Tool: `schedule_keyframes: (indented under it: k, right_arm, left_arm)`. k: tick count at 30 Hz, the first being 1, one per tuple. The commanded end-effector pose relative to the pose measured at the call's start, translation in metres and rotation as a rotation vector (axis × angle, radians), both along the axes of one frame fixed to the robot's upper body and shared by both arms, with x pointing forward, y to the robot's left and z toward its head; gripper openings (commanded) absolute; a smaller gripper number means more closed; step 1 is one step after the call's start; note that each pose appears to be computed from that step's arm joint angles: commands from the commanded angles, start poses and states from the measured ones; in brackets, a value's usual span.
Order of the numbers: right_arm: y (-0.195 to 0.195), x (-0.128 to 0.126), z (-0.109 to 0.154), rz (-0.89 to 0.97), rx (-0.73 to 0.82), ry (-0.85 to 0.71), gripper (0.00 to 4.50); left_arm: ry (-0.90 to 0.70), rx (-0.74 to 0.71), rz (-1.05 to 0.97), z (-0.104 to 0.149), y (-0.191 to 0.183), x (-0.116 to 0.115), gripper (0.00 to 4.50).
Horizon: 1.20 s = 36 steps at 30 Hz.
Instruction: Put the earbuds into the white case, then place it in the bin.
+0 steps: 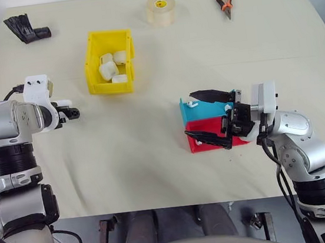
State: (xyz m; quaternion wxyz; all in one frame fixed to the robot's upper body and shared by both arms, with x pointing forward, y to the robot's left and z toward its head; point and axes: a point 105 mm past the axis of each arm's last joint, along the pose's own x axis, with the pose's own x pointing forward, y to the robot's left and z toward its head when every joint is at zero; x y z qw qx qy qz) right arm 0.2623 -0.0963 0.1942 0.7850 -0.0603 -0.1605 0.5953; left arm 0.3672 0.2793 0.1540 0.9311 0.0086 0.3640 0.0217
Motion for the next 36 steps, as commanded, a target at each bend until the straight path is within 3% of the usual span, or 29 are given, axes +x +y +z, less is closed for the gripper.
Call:
schedule_keyframes:
  k: [1,6,9,12,14,19,23,27,30,36]
  right_arm:
    - [0.001,-0.003,0.009,0.004,0.023,-0.043,4.5]
    - [-0.001,-0.004,0.008,-0.007,0.017,-0.041,4.5]
    - [-0.005,-0.003,0.007,-0.017,0.005,-0.04,4.5]
    - [-0.01,-0.001,0.008,-0.032,-0.007,-0.043,4.5]
    - [-0.016,0.0,0.01,-0.053,-0.016,-0.047,4.5]
    - [-0.04,0.005,0.005,-0.151,-0.064,-0.038,4.5]
    - [-0.059,0.006,0.003,-0.25,-0.136,-0.07,4.5]
    - [-0.083,0.005,0.015,-0.399,-0.114,-0.095,4.5]
    - [-0.097,-0.007,0.011,-0.446,-0.161,-0.075,4.5]
    - [-0.132,-0.038,0.008,-0.572,-0.3,-0.028,4.5]
  left_arm:
    - [0.001,0.004,0.021,-0.001,0.005,-0.004,2.79]
    - [-0.14,-0.074,-0.009,0.011,0.003,-0.002,2.79]
    - [-0.319,-0.161,-0.183,0.027,-0.01,-0.009,2.79]
    - [-0.563,-0.206,-0.407,0.049,-0.03,-0.025,2.79]
    - [-0.756,-0.155,-0.52,0.059,-0.041,-0.039,2.79]
    - [-1.021,-0.21,-0.8,0.051,-0.094,-0.074,2.79]
    - [-1.11,-0.303,-0.944,0.038,-0.129,-0.088,2.79]
    - [-1.152,-0.329,-1.278,0.016,-0.176,-0.11,2.79]
    - [-1.253,-0.398,-1.306,0.022,-0.199,-0.106,2.79]
    - [-1.393,-0.619,-1.547,0.034,-0.243,-0.117,2.79]
